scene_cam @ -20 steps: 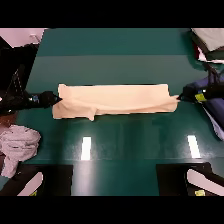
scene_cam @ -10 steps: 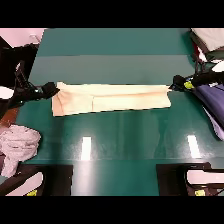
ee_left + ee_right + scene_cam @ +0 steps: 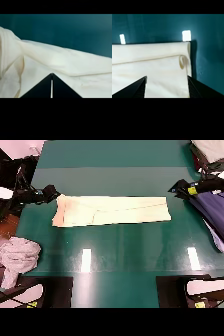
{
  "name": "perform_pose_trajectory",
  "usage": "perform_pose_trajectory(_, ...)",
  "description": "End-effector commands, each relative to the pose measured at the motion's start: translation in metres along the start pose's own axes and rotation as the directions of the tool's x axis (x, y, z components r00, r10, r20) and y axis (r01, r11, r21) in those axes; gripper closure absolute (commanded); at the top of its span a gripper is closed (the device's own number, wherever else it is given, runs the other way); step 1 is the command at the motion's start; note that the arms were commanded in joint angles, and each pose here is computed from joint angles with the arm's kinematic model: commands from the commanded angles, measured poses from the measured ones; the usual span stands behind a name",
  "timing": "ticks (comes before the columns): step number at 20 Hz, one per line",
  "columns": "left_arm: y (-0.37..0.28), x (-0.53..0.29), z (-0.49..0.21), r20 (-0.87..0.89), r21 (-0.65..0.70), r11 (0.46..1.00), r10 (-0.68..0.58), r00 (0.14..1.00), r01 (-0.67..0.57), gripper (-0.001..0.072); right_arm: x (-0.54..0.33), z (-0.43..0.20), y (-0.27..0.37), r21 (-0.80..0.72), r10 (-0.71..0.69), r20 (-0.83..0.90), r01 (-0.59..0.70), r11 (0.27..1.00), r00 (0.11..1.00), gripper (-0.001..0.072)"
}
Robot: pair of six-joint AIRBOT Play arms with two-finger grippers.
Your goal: Fold the shirts.
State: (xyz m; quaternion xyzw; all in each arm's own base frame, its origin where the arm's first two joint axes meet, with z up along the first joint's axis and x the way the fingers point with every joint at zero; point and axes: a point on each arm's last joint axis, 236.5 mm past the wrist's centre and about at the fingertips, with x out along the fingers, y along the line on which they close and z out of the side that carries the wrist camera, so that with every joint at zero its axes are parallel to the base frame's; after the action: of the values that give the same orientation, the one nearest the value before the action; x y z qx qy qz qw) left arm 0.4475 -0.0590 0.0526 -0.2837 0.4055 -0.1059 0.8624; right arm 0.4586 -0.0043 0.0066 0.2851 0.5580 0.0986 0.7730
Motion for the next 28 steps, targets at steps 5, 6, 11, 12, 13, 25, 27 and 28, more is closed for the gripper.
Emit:
perform_pose_trajectory(5,-0.016,-0.005,-0.031,-0.153,0.045,0.997,-0.054,0.987,0.062,0.0679,0.027,-0.071,-0.056,0.115,0.075,-0.196,-0.053,0.992,0.978,0.0246)
perform_pose_trajectory(6,-0.016,-0.005,-0.033,-0.161,0.044,0.997,-0.056,0.985,0.064,0.0679,0.035,-0.075,-0.052,0.128,0.119,-0.204,-0.094,0.987,0.972,0.0246)
perform_pose_trajectory(11,-0.019,-0.007,-0.041,-0.195,0.042,0.996,-0.065,0.979,0.075,0.0679,0.064,-0.073,-0.036,0.170,0.208,-0.180,-0.178,0.969,0.961,0.0265)
perform_pose_trajectory(12,-0.019,-0.007,-0.042,-0.199,0.042,0.996,-0.066,0.978,0.076,0.0680,0.070,-0.073,-0.032,0.153,0.203,-0.189,-0.175,0.973,0.961,0.0265)
perform_pose_trajectory(13,-0.019,-0.007,-0.043,-0.202,0.041,0.996,-0.068,0.977,0.077,0.0680,0.075,-0.072,-0.027,0.137,0.201,-0.196,-0.176,0.975,0.960,0.0266)
perform_pose_trajectory(25,-0.097,0.031,-0.089,-0.284,0.170,0.968,-0.129,0.950,0.182,0.0681,0.031,-0.037,0.060,-0.161,0.258,-0.262,-0.306,0.938,0.930,0.0700)
perform_pose_trajectory(27,-0.121,0.054,-0.108,-0.352,0.199,0.954,-0.144,0.925,0.224,0.0681,0.011,-0.026,0.098,-0.251,0.284,-0.226,-0.337,0.907,0.932,0.0701)
perform_pose_trajectory(28,-0.133,0.069,-0.119,-0.387,0.213,0.946,-0.149,0.910,0.246,0.0681,-0.002,-0.020,0.123,-0.286,0.325,-0.200,-0.372,0.883,0.924,0.0701)
